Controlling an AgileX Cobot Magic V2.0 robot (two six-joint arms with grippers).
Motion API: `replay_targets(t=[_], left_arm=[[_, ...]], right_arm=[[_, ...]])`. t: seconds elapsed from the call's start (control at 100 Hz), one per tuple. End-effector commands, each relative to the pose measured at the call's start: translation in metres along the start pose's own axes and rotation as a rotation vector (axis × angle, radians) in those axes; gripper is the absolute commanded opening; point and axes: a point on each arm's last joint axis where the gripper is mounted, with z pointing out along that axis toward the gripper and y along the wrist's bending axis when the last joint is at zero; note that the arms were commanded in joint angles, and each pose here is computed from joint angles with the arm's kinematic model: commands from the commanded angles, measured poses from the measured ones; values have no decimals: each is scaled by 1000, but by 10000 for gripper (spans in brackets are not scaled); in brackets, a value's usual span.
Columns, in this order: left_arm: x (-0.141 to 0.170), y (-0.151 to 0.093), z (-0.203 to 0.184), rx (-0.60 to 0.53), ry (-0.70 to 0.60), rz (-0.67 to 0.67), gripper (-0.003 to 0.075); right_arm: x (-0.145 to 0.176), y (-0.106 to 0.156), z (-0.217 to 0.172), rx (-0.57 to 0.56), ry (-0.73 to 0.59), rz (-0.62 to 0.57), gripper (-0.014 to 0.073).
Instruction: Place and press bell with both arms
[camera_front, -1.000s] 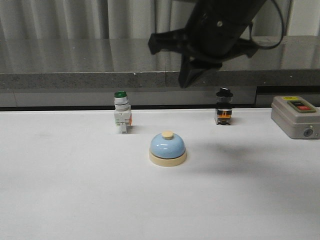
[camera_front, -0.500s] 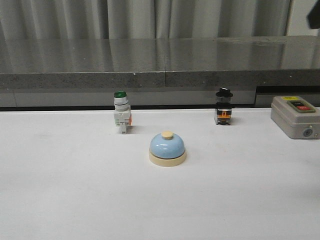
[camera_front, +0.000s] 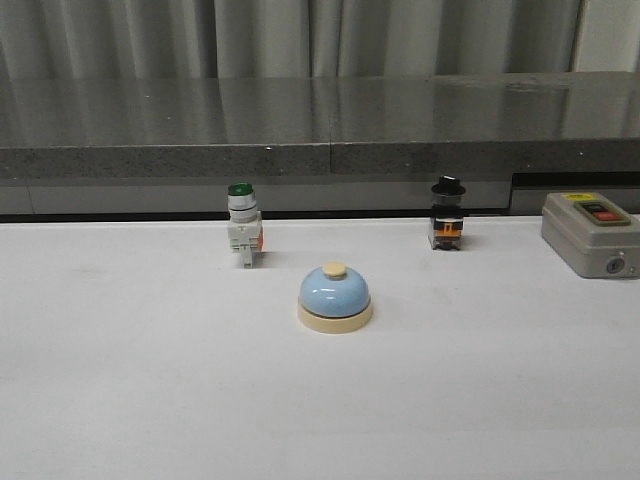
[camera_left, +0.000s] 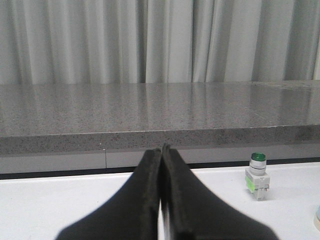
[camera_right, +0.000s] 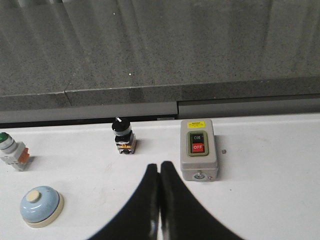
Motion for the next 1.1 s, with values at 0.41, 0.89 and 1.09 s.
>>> replay_targets(t=[0.41, 0.89, 1.09], left_arm=[[10, 0, -2, -1, -57, -16, -21], [10, 0, -2, -1, -57, -16, -21], [10, 0, -2, -1, -57, -16, -21]], right_arm=[[-8, 0, -23, -9, -115, -22, -64], [-7, 0, -23, -10, -122, -22, -64], [9, -2, -27, -24, -208, -30, -64]])
